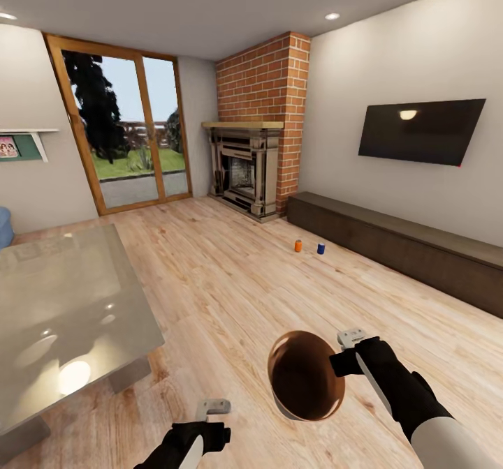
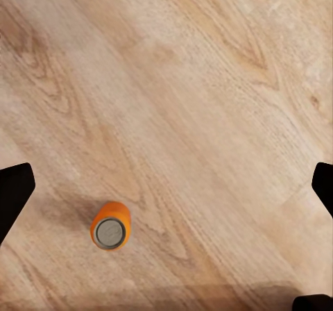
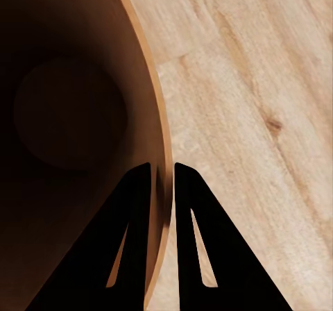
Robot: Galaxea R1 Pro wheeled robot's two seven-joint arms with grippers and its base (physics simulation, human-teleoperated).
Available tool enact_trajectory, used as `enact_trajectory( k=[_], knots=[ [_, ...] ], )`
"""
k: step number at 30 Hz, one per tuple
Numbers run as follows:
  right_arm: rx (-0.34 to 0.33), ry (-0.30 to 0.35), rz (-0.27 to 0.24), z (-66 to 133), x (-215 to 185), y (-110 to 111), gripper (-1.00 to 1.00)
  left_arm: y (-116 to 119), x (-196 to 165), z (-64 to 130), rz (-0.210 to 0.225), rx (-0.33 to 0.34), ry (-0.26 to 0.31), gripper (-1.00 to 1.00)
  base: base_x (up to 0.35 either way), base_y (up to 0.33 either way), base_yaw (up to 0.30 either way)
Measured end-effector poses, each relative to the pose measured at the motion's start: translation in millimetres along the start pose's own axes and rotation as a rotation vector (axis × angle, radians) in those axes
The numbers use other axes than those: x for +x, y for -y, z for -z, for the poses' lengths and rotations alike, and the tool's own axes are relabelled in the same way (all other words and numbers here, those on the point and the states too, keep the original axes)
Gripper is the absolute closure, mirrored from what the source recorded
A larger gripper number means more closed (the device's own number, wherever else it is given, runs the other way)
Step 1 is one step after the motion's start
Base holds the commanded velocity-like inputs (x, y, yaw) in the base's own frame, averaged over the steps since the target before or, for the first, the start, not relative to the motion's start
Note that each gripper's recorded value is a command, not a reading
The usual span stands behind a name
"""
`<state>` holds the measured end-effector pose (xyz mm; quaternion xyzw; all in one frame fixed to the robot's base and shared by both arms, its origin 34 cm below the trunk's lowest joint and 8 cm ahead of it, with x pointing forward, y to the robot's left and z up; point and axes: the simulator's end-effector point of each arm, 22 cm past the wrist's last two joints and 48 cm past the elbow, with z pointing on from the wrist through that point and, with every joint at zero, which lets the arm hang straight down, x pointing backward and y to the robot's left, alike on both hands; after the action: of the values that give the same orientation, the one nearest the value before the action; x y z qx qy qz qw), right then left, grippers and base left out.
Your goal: Put the three can of soda from the living room inside the tash can in the kitchen.
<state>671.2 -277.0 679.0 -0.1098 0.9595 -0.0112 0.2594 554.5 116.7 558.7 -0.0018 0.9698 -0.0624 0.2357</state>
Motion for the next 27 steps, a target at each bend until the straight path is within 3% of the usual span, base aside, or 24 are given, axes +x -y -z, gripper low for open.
enact_trajectory(
  k=[15,27],
  knots=[
    [-0.002,-0.020,-0.002,-7.2,7,1,1.00,0,2,-4.1,0.008,-0.007,0.003,-1.00,0.000,0.000,0.000],
    [-0.005,-0.040,-0.001,-15.0,15,0,1.00,-23,17,-7.0,0.054,-0.109,-0.054,-1.00,0.000,0.000,0.000]
  ],
)
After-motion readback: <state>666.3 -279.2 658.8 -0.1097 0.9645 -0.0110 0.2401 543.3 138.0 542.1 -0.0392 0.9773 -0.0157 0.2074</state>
